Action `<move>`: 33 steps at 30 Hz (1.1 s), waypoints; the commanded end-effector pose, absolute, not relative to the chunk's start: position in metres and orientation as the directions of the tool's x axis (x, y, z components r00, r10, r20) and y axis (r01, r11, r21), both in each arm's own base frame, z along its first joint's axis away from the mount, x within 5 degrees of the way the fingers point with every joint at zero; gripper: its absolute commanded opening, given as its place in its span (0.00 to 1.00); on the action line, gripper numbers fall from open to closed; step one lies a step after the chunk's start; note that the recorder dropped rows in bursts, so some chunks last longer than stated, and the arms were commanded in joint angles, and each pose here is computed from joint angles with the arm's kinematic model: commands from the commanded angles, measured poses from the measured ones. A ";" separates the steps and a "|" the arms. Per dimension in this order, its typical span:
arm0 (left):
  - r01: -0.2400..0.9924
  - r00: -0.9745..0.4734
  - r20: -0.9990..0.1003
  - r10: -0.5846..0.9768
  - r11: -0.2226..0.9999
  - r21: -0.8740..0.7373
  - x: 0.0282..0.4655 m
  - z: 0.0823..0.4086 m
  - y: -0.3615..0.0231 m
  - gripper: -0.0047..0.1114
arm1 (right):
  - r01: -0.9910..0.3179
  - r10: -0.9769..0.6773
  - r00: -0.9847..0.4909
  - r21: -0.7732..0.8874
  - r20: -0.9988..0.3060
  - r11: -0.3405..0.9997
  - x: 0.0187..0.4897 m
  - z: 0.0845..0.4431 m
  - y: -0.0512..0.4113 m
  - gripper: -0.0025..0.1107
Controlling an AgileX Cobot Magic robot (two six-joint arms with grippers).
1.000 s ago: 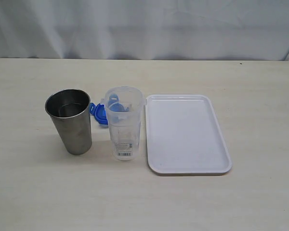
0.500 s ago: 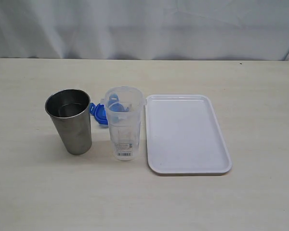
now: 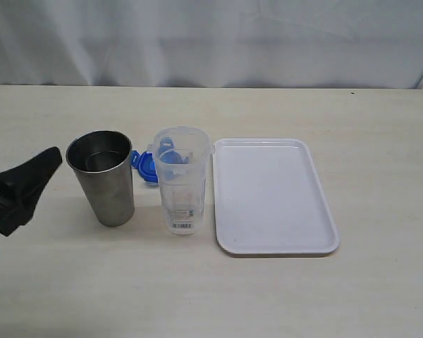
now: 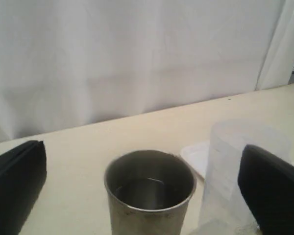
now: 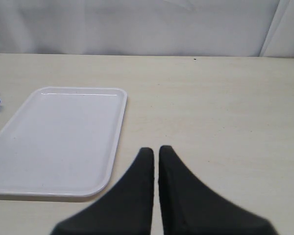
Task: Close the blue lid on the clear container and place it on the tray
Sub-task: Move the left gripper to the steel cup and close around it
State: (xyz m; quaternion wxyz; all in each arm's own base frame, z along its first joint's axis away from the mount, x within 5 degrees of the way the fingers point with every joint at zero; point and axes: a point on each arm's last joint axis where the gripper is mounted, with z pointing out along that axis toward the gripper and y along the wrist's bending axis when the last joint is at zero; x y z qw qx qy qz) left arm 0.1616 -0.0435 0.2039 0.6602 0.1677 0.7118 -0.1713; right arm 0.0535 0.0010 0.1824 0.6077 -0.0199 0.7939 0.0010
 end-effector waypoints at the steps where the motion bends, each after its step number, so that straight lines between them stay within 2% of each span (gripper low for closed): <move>1: 0.532 -0.076 -0.997 0.008 0.846 -0.034 0.173 0.189 -0.050 0.90 | -0.029 -0.029 -0.255 -0.022 -0.967 0.999 0.053 0.182 0.001 0.06; 7: 0.565 -0.151 -0.988 0.038 0.823 -0.055 0.183 0.165 -0.053 0.90 | -0.029 -0.029 -0.255 -0.022 -0.967 0.999 0.053 0.182 0.001 0.06; 13: 0.531 -0.242 -0.969 0.045 0.842 -0.094 0.198 0.144 -0.051 0.90 | -0.029 -0.029 -0.255 -0.022 -0.967 0.999 0.053 0.182 0.001 0.06; 18: 0.611 -0.236 -0.966 0.108 0.790 -0.061 0.206 0.135 -0.057 0.90 | -0.029 -0.029 -0.255 -0.022 -0.967 0.999 0.053 0.182 0.001 0.06; 33: 0.648 -0.312 -0.941 0.132 0.754 -0.109 0.237 0.100 -0.062 0.90 | -0.029 -0.029 -0.255 -0.022 -0.967 0.999 0.053 0.182 0.001 0.06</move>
